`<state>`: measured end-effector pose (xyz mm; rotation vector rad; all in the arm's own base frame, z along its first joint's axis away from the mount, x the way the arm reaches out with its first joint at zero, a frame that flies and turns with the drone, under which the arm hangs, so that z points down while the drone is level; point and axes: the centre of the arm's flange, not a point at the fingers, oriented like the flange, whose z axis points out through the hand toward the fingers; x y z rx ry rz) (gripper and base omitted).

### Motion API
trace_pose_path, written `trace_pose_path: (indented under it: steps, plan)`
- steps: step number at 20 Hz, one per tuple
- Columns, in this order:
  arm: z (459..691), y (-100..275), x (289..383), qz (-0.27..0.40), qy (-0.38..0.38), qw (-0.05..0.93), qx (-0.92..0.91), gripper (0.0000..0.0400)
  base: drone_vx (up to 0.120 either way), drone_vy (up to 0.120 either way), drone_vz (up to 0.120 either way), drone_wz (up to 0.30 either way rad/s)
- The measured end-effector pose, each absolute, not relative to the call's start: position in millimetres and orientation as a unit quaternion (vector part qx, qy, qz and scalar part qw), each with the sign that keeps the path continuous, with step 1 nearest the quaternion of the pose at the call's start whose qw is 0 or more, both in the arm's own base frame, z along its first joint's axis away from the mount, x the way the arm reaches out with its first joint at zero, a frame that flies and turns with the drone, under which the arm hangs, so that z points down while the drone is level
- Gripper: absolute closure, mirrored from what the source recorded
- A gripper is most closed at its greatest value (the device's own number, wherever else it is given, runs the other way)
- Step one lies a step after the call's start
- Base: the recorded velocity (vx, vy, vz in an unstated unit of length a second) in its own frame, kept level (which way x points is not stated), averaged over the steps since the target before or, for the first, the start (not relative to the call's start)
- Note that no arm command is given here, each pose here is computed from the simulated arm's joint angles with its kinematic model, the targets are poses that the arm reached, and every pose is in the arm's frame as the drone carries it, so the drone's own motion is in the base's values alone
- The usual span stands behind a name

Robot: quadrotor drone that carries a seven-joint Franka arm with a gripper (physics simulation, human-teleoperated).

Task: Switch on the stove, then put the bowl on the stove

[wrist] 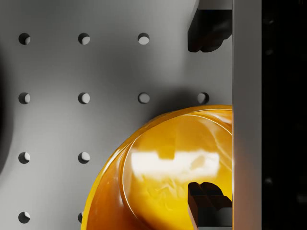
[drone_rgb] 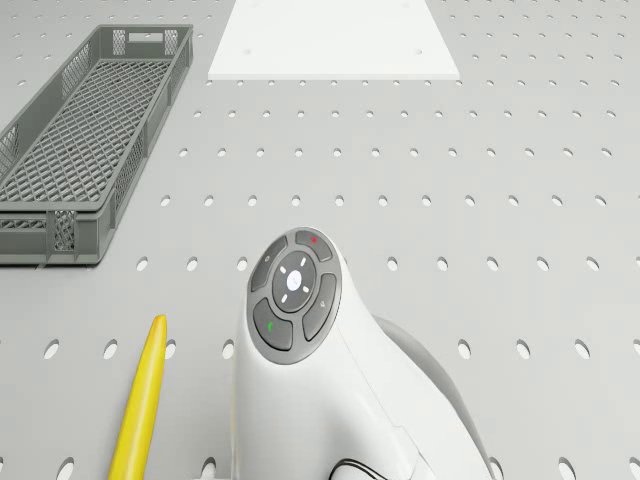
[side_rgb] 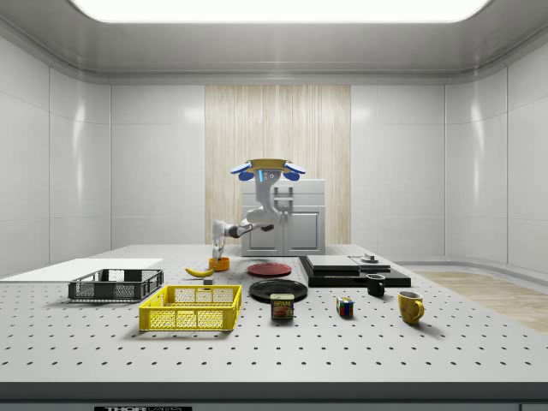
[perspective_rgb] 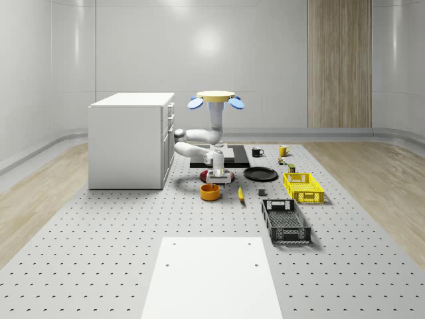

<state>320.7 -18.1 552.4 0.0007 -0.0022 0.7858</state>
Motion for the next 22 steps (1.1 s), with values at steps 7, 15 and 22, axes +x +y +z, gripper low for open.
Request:
trace_pose_path:
  steps: [7,15,22]
  plan:
    - [560.5,-19.5,324.3,0.383,-0.001,0.924,0.000,0.0000,0.000,0.000,0.000,0.000]
    - [565.0,-19.9,328.0,0.383,-0.001,0.924,0.000,0.0000,0.000,0.000,0.000,0.000]
    - [566.4,-20.0,328.6,0.383,-0.001,0.924,0.000,0.0248,0.000,0.000,0.000,0.000]
